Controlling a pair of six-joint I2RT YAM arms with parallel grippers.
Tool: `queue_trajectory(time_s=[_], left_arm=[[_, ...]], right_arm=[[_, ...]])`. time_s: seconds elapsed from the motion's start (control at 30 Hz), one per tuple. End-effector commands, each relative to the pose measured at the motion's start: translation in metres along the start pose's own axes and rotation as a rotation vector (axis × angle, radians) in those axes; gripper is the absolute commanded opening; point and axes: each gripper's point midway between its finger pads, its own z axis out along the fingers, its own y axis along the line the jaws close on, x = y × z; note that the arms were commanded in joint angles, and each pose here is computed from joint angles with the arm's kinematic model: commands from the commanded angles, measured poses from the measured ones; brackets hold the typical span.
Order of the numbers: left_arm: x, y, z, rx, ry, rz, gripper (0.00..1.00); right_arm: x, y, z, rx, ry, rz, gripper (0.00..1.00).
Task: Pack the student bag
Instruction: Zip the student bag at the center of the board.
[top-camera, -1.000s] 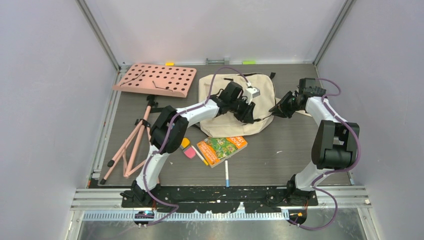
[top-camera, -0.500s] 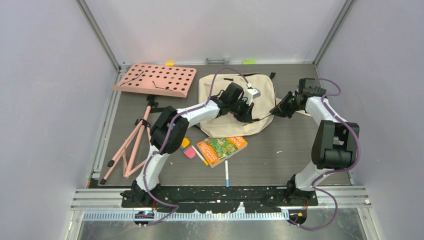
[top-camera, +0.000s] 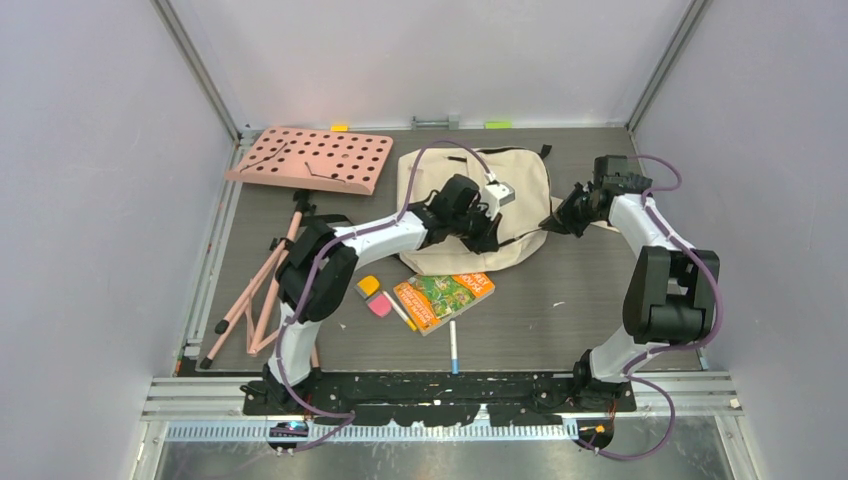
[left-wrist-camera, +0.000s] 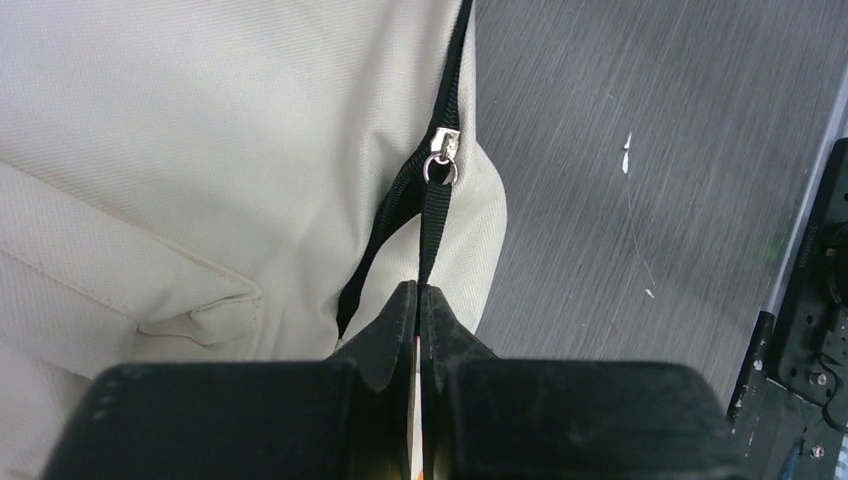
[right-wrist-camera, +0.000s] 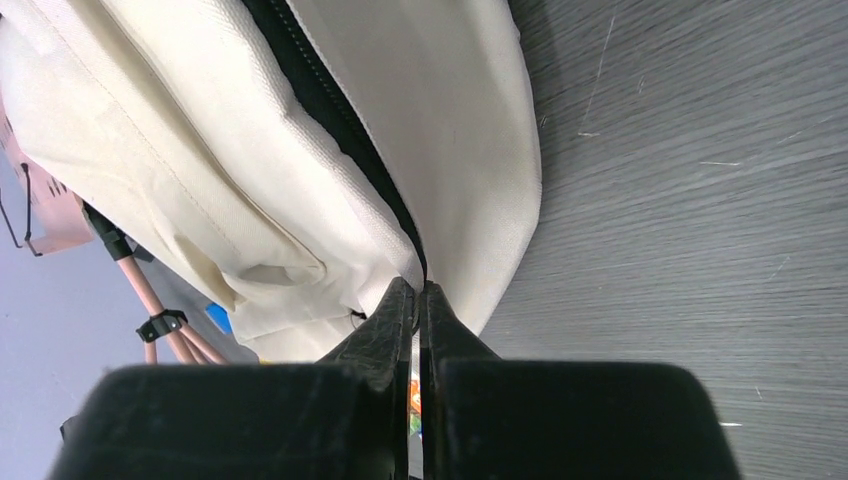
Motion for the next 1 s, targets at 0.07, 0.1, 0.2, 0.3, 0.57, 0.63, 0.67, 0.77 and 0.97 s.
queue_trajectory(time_s=[0.07,0.1,0.2,0.3,0.57,0.63,0.67,0.77,0.97], left_arm=[[0.026,0.014,-0.020,-0.075,0.072,-0.024,0.00],[0.026,0.015,-0.019,-0.074,0.072,-0.025,0.00],[0.017,0.011,-0.016,-0.054,0.056,-0.025,0.00],[0.007,0.006,-0.013,-0.021,0.038,-0.029,0.00],[-0.013,-0.011,-0.010,0.071,0.003,-0.069,0.00],[-0.016,-0.014,-0.010,0.084,-0.008,-0.076,0.00],[-0.018,-0.016,-0.010,0.093,-0.013,-0.079,0.00],[-0.021,-0.019,-0.010,0.107,-0.024,-0.089,0.00],[-0.022,-0.020,-0.007,0.119,-0.029,-0.104,0.00]], right_arm=[[-0.045,0.001,-0.029,0.043,-0.228,-0.046,0.01],[-0.046,0.004,-0.031,0.028,-0.230,-0.052,0.01],[-0.041,0.018,-0.035,-0.039,-0.197,-0.093,0.12],[-0.031,0.018,-0.043,-0.047,-0.175,-0.113,0.28],[0.014,-0.001,-0.051,-0.008,-0.027,-0.113,0.46],[0.024,0.000,-0.052,-0.025,0.004,-0.107,0.46],[0.028,0.002,-0.052,-0.037,0.017,-0.108,0.46],[0.040,0.005,-0.048,-0.043,0.052,-0.120,0.46],[0.056,0.016,-0.032,-0.053,0.083,-0.120,0.45]])
